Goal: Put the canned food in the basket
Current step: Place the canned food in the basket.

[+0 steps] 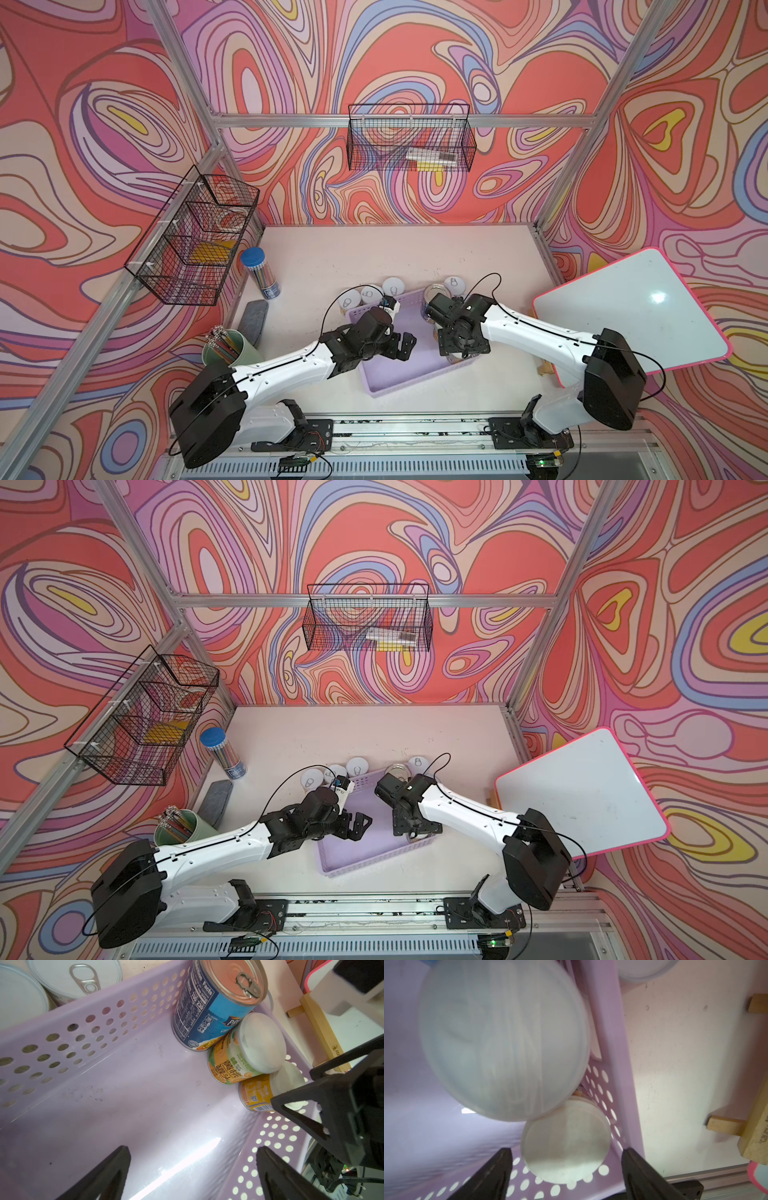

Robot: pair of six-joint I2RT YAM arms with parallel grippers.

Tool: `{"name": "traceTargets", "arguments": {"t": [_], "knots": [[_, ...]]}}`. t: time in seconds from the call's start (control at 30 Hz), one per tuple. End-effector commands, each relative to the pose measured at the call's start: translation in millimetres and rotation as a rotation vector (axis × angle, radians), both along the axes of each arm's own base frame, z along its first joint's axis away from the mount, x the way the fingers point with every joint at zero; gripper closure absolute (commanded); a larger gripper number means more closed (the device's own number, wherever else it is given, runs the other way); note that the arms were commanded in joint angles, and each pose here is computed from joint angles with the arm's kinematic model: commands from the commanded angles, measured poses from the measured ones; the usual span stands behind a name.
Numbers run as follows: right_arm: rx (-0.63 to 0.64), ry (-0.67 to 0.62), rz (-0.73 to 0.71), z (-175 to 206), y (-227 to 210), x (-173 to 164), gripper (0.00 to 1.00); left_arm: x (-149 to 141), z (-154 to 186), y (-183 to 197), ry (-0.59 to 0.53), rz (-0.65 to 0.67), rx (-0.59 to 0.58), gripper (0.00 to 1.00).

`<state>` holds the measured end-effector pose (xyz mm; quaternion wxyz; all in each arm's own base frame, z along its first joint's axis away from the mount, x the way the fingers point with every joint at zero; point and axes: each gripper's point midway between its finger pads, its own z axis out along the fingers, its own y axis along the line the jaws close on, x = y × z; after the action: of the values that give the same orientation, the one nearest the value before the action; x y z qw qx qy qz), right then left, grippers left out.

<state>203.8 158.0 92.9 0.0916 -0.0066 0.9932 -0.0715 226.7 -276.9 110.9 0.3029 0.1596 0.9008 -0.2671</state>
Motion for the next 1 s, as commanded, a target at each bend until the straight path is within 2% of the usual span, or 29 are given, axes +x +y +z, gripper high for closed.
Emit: {"name": "traceTargets", "arguments": {"t": [0.0, 0.3, 0.43, 0.47, 0.57, 0.73, 0.87, 0.97], "knots": [[-0.008, -0.028, -0.007, 10, -3, 2, 0.14, 3, 9, -8, -0.010, -0.011, -0.021, 0.01], [0.163, -0.136, 0.017, 35, 9, 17, 0.15, 8, 20, 0, -0.052, -0.009, 0.047, 0.01], [0.251, -0.135, -0.002, 31, 2, 27, 0.05, 11, 34, 16, -0.086, 0.031, 0.113, 0.01], [0.274, -0.139, -0.002, 30, 1, 30, 0.02, 10, 33, 27, -0.075, 0.055, 0.155, 0.01], [0.346, -0.137, 0.005, 27, 2, 35, 0.02, 5, 43, 55, -0.059, 0.139, 0.230, 0.01], [0.444, -0.158, 0.017, 27, 4, 44, 0.02, -15, 59, 112, -0.043, 0.298, 0.301, 0.01], [0.412, -0.150, 0.001, 17, -7, 49, 0.02, -37, 55, 159, 0.010, 0.417, 0.388, 0.01], [0.367, -0.147, -0.020, 9, -15, 51, 0.02, -47, 41, 170, 0.057, 0.441, 0.413, 0.01]]}}
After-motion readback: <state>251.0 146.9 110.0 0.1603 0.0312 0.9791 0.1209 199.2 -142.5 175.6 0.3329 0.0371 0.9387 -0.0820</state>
